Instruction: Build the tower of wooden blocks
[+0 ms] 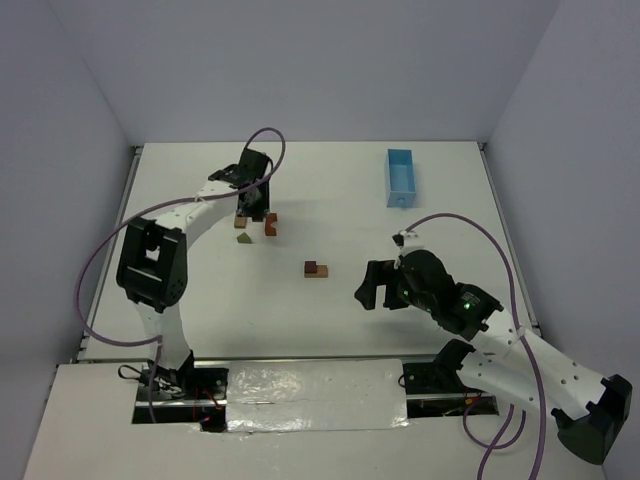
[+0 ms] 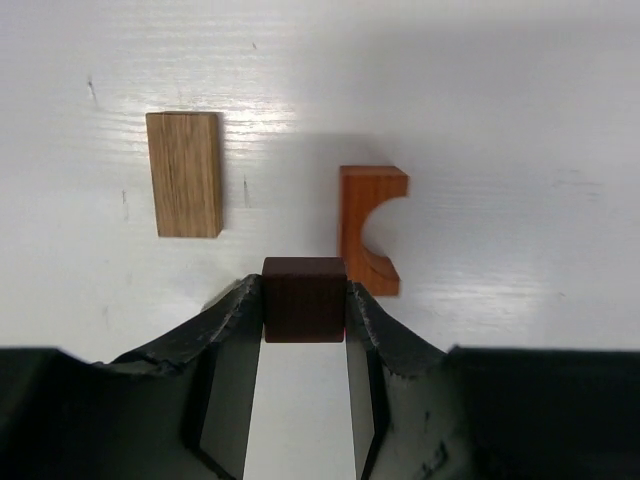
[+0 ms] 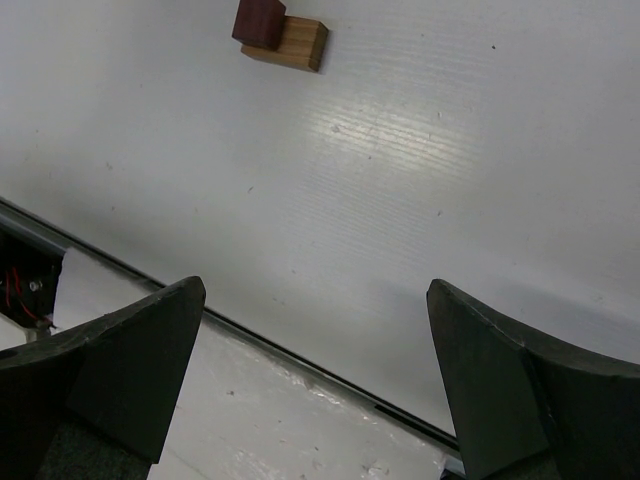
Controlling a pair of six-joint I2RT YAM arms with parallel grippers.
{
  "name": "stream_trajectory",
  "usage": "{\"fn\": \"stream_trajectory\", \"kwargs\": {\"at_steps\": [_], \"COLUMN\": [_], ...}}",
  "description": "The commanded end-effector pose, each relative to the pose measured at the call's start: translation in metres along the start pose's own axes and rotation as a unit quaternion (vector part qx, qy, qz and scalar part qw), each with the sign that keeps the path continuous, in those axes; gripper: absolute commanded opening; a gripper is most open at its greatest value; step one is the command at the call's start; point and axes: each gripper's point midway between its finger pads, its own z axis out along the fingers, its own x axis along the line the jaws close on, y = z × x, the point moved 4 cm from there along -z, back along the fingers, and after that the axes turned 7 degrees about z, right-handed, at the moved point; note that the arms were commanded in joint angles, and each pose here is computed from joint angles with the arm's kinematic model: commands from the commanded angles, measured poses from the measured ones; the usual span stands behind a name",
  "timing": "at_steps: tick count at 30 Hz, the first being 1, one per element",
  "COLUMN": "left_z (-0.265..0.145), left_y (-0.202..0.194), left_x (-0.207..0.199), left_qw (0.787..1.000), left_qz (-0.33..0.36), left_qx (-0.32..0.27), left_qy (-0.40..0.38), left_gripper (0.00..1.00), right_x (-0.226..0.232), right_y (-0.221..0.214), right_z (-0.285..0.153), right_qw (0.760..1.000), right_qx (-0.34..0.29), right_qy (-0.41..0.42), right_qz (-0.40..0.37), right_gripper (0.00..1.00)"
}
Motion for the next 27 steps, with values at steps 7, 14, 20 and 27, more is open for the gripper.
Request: {"fn": "stream_trajectory", "kwargs": {"at_steps": [7,14,20,27], "left_z": [-0.084,-0.108,-0.102,-0.085], "left_y": [0.002,-0.025,-0.052,-0.07], "left_x": [-0.066,-0.142,-0.181,-0.2], "left_qw": [0.997,0.995,0.996,0.998], "left_qz": [-0.041,-0.01,-0.005,-0.022], "left_qx": [-0.07,-0.074,-0.066,-0.058], "left_qy": [0.008,-0.059,-0.055,-0.032], "left_gripper": [0.23,0.26,0.32,0.32], "right_x": [-0.004,-0.015,-0.015,-0.016], "right_y": [0.019,0.029,0.024,0.021], "right_z": [-0.011,-0.028,-0.029,-0.029], "right_qw": [0.998,0.991,0.992,0.993], "right_qx": [-0.053,-0.095,-0.091,-0.087], "right_qy": [-0.03,-0.067,-0.057,-0.051], "right_qz": [0.029,0.061,0.062,0.056], "right_gripper": [1.0,1.0,1.0,1.0]}}
